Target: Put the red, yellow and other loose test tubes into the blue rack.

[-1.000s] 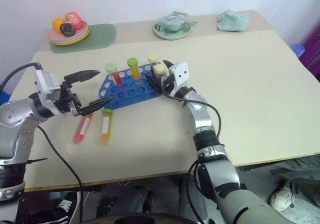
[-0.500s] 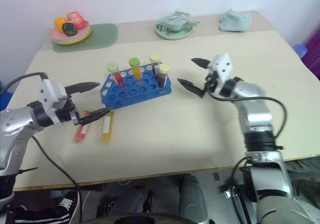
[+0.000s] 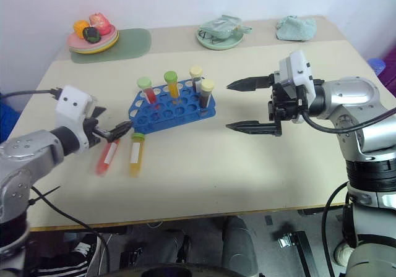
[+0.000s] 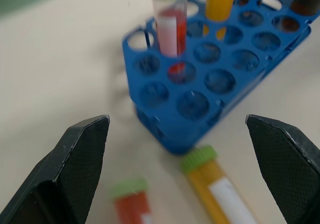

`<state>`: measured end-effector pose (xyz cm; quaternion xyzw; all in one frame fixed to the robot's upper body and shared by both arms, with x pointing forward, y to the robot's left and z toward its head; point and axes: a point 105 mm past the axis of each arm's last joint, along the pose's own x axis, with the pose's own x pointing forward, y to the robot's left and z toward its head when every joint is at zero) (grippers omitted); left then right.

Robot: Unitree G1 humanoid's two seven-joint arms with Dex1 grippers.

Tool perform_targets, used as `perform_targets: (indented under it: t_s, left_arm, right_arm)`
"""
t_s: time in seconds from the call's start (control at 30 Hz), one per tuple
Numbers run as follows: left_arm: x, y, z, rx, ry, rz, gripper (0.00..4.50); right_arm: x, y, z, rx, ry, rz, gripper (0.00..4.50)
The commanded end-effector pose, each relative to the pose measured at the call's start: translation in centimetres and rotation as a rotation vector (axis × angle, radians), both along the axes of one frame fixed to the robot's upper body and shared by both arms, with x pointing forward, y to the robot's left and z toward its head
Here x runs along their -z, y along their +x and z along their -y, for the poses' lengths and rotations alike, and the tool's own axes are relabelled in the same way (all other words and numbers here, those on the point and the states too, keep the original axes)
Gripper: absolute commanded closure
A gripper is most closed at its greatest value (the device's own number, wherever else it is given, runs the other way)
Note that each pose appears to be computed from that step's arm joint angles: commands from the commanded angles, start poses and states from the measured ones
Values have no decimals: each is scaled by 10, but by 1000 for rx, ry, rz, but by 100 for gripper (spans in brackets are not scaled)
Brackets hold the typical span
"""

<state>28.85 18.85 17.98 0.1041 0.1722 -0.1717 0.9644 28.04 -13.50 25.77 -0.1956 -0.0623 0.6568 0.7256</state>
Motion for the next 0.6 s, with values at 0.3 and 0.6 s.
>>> perform_targets:
  t_s: [0.3, 0.6]
  left_arm:
    - [18, -1, -4, -101, -23, -157, 0]
    - [28, 10, 6, -118, -163, -328, 0]
  right_arm:
    - [0, -6, -14, -66, 10, 23, 7]
    - [3, -11, -16, -57, 15, 30, 7]
